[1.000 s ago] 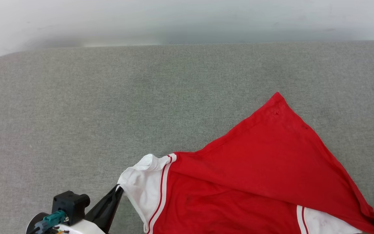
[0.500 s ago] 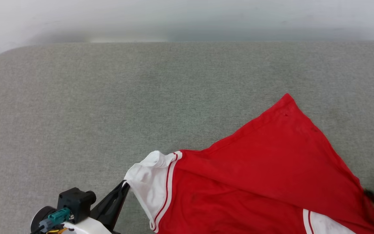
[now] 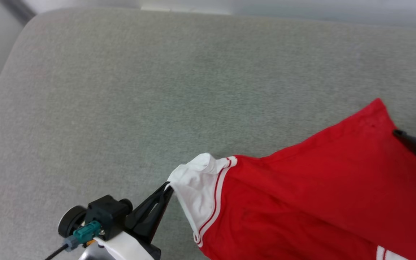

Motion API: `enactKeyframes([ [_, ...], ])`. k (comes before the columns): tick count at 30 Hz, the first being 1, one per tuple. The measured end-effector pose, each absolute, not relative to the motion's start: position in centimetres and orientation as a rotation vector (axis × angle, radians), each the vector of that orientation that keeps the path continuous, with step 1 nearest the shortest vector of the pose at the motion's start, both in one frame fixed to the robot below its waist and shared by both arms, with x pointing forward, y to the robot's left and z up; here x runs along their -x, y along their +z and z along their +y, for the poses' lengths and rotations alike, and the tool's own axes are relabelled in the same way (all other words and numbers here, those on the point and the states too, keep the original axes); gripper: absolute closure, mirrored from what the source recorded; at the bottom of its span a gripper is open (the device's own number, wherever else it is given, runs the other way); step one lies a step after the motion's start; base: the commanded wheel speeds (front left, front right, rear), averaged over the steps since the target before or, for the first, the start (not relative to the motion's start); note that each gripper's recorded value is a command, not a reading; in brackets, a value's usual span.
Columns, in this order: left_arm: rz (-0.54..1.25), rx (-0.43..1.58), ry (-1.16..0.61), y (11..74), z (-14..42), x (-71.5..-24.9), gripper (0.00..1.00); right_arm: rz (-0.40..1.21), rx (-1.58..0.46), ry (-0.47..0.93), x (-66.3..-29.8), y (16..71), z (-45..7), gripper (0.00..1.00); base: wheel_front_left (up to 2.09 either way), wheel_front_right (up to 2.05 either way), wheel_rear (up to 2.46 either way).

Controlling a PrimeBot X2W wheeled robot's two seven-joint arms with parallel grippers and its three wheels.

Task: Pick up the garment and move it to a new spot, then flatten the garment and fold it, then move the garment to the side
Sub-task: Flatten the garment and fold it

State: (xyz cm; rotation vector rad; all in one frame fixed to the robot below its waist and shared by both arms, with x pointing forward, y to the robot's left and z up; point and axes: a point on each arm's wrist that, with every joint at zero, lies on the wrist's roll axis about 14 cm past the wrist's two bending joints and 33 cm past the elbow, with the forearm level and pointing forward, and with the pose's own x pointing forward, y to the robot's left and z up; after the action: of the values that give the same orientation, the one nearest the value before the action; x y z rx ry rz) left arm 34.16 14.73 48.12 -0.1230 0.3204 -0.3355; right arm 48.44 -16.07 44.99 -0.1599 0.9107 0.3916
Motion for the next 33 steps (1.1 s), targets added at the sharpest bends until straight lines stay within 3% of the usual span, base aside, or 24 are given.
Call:
enactKeyframes([
  [7,0.349,0.134,-0.292,47.2,15.3,-34.1,1.00,1.015,0.253,0.412,-52.0,40.6,-14.5,0.00,0.00,0.00,0.00],
  [18,0.393,0.147,-0.228,45.6,16.2,-33.9,1.00,1.120,0.305,0.440,-53.6,35.6,-13.5,0.00,0.00,0.00,0.00],
  [19,0.397,0.147,-0.227,45.5,16.3,-33.8,1.00,1.127,0.311,0.443,-53.6,35.4,-13.5,0.13,0.00,0.00,0.00],
  [20,0.398,0.148,-0.227,45.5,16.3,-33.8,1.00,1.132,0.313,0.447,-53.5,35.3,-13.5,0.78,0.00,0.00,0.00],
  [21,0.401,0.148,-0.226,45.4,16.3,-33.8,1.00,1.136,0.311,0.451,-53.5,35.1,-13.4,1.00,0.00,0.00,0.00],
  [33,0.333,0.117,-0.239,47.1,16.7,-34.5,1.00,1.023,0.263,0.433,-53.5,37.2,-13.6,1.00,0.00,0.00,0.00],
])
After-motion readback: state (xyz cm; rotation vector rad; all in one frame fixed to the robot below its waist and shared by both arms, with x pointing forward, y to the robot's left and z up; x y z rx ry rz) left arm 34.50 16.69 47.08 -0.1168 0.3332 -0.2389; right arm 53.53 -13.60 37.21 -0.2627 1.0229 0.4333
